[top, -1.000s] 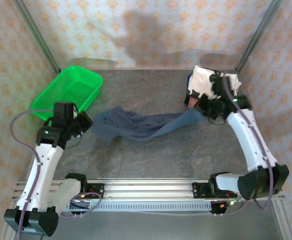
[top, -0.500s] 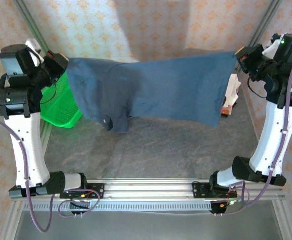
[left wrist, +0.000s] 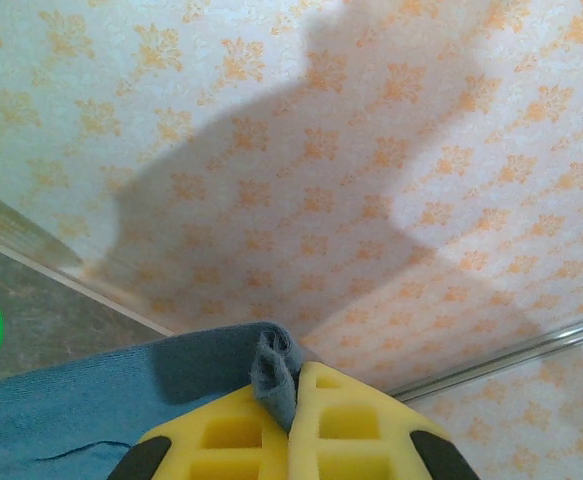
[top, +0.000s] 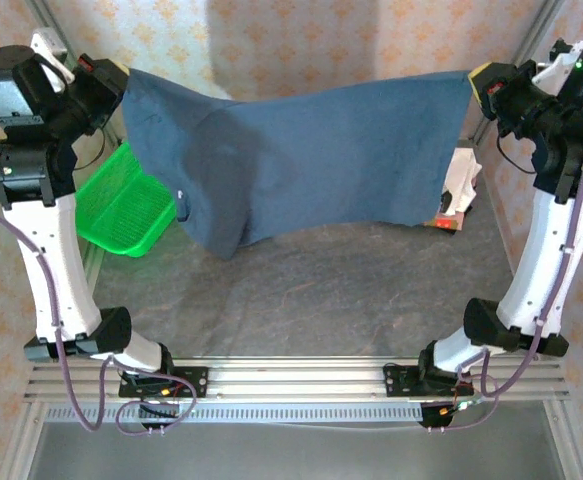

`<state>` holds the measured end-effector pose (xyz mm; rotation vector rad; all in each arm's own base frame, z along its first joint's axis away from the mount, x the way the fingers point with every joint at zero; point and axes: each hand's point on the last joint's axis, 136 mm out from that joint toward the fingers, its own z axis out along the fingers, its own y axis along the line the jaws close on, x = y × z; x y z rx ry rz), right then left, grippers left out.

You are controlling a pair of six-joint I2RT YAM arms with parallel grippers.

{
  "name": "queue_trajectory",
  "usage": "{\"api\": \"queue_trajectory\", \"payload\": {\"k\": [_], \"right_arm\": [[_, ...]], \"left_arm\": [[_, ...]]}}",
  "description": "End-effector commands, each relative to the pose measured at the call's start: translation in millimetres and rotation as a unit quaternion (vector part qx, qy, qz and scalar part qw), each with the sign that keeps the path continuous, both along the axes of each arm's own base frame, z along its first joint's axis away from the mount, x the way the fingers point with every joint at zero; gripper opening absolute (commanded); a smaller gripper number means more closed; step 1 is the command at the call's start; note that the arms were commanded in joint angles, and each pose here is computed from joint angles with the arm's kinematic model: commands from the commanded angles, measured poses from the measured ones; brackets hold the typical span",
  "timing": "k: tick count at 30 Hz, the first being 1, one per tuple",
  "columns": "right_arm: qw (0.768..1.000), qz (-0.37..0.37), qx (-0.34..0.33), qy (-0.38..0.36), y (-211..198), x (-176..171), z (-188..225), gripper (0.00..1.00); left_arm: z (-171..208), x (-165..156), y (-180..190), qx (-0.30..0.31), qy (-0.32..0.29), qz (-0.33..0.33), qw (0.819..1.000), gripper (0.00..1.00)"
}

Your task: Fold and stack the t-shirts

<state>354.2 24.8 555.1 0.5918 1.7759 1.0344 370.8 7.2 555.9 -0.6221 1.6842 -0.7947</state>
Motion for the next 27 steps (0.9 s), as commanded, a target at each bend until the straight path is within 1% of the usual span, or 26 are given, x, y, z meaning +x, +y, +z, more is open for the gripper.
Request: {"api": "queue_trajectory", "payload": {"k": [1, 3, 8, 9, 10, 13, 16, 19, 23, 27], "right_arm": [[0.999, 0.011, 0.033, -0.022, -4.0, 30.7, 8.7, 0.00], [0.998, 0.021, 0.050, -0.022, -5.5, 53.0, 5.6, 0.00], [0.993, 0.056, 0.090, -0.051, -7.6, 108.9, 12.0, 0.00], [0.991, 0.063, 0.097, -0.062, -8.4, 120.3, 15.6, 0.00], [0.989, 0.069, 0.107, -0.076, -9.4, 130.0, 20.6, 0.00], [0.978, 0.087, 0.146, -0.123, -12.9, 150.8, 39.1, 0.00], [0.969, 0.085, 0.171, -0.159, -21.2, 159.5, 52.9, 0.00], [0.965, 0.079, 0.175, -0.181, -29.6, 159.0, 61.9, 0.00], [0.965, 0.080, 0.157, -0.194, -40.3, 145.0, 71.0, 0.00], [0.980, 0.068, 0.113, -0.147, -53.9, 132.0, 50.0, 0.00]], "left_arm": [[19.5, 19.7, 1.3, -0.016, -0.038, -0.013, 0.999, 0.00], [20.1, 36.3, 2.3, -0.031, -0.042, -0.018, 0.998, 0.00], [33.9, 81.6, 4.3, -0.072, -0.072, -0.037, 0.994, 0.00], [40.0, 89.5, 3.7, -0.085, -0.084, -0.042, 0.992, 0.00], [40.4, 105.5, 5.6, -0.102, -0.093, -0.048, 0.989, 0.00], [60.0, 125.7, 7.9, -0.150, -0.144, -0.060, 0.976, 0.00], [75.3, 132.7, 14.2, -0.176, -0.184, -0.057, 0.965, 0.00], [82.7, 133.3, 18.8, -0.183, -0.203, -0.055, 0.960, 0.00], [90.0, 124.4, 23.5, -0.150, -0.218, -0.049, 0.963, 0.00], [95.1, 105.3, 25.0, -0.105, -0.218, -0.058, 0.969, 0.00]]}}
